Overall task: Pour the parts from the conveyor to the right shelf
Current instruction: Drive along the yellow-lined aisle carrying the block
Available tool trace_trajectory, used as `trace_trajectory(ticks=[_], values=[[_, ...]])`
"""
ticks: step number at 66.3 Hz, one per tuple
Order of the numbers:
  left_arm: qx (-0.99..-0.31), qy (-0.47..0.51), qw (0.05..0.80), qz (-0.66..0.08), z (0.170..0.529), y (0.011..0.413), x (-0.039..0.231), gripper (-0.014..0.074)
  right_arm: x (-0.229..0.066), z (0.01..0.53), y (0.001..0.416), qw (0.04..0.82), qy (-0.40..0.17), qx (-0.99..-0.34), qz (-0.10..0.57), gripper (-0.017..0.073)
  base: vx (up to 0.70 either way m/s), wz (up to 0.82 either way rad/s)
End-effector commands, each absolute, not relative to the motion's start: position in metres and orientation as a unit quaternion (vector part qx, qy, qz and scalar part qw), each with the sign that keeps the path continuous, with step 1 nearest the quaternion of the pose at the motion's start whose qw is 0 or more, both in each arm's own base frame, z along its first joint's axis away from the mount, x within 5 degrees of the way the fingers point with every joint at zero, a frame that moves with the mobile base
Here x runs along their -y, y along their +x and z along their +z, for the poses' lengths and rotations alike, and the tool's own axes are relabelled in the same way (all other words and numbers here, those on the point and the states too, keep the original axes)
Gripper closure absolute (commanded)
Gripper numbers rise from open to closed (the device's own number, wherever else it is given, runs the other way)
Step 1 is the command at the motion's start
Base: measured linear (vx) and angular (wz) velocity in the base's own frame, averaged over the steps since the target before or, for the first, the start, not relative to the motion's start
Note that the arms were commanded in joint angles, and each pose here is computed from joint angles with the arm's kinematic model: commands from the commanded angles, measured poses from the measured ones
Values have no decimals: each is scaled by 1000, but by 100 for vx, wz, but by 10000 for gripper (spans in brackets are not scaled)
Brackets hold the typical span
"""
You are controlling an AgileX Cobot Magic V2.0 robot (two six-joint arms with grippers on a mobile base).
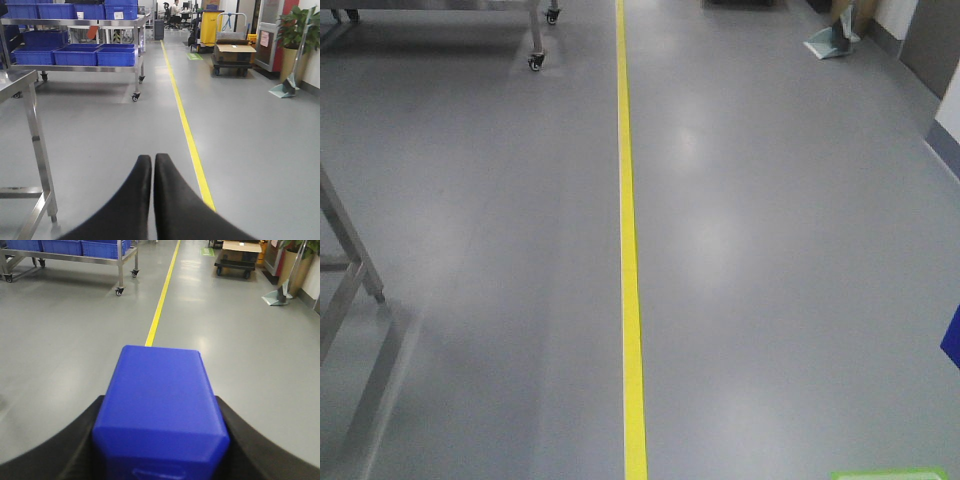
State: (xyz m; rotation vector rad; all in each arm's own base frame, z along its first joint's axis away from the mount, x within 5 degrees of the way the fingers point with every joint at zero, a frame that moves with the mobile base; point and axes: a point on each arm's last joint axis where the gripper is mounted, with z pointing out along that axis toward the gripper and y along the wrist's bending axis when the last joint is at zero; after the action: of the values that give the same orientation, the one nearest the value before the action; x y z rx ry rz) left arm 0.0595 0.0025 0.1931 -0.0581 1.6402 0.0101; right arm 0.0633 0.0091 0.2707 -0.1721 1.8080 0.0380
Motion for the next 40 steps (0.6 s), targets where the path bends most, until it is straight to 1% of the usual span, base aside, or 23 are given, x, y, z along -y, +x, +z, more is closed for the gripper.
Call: trace_trajectory(ticks=[1,40], values=[[-703,-29,711,-3,206,61,-2,599,-8,286,65,652,-71,-755,10,564,77,11],[-703,-29,711,-3,206,61,-2,599,-8,286,65,652,-71,-755,10,564,79,8]])
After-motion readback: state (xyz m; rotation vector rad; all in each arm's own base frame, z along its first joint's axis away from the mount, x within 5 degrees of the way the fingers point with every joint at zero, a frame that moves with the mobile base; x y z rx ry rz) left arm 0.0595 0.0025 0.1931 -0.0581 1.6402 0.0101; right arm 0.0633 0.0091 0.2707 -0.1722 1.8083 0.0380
